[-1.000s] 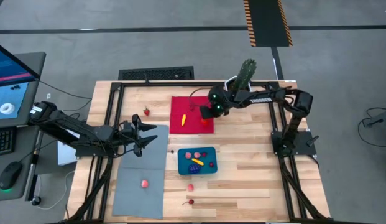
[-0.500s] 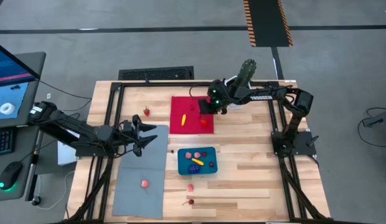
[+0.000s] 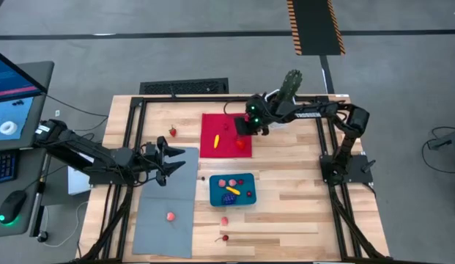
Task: Pick and placing Produce into tupperware
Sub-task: Put the strawberry into the blue bin
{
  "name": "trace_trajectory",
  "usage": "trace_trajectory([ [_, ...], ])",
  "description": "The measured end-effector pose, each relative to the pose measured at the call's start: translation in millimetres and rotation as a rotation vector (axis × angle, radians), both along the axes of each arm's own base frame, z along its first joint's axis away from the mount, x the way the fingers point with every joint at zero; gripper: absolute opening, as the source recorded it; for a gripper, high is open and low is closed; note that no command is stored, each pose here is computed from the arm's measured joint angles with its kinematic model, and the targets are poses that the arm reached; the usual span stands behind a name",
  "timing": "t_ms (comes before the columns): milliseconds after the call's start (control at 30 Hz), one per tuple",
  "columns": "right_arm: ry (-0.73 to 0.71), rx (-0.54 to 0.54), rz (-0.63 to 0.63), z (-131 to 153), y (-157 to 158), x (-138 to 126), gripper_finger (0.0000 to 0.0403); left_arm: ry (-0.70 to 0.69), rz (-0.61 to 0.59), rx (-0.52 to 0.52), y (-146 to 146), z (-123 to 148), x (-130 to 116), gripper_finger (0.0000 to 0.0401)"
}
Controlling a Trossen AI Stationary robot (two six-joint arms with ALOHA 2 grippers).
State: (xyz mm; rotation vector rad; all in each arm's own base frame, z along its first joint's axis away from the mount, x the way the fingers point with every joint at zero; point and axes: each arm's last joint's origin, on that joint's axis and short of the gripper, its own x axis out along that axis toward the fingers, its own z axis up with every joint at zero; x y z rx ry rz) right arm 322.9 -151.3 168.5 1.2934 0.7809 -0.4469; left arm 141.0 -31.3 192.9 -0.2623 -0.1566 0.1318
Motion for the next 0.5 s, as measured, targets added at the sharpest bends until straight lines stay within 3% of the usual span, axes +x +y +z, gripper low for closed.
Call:
trace_trajectory([
  [100, -0.005, 0.009, 0.014, -4, 0, 2, 0.0120, 0.001, 0.001, 0.006, 0, 0, 0, 0.0219],
  [367, 0.089, 0.024, 0.111, -46, 12, 20, 0.0120, 0.024, -0.002, 0.018, 0, -2, 0, 0.0219],
  [500, 0.085, 0.007, 0.130, -48, 12, 27, 0.0120, 0.038, -0.002, 0.022, 0, -3, 1, 0.0219],
])
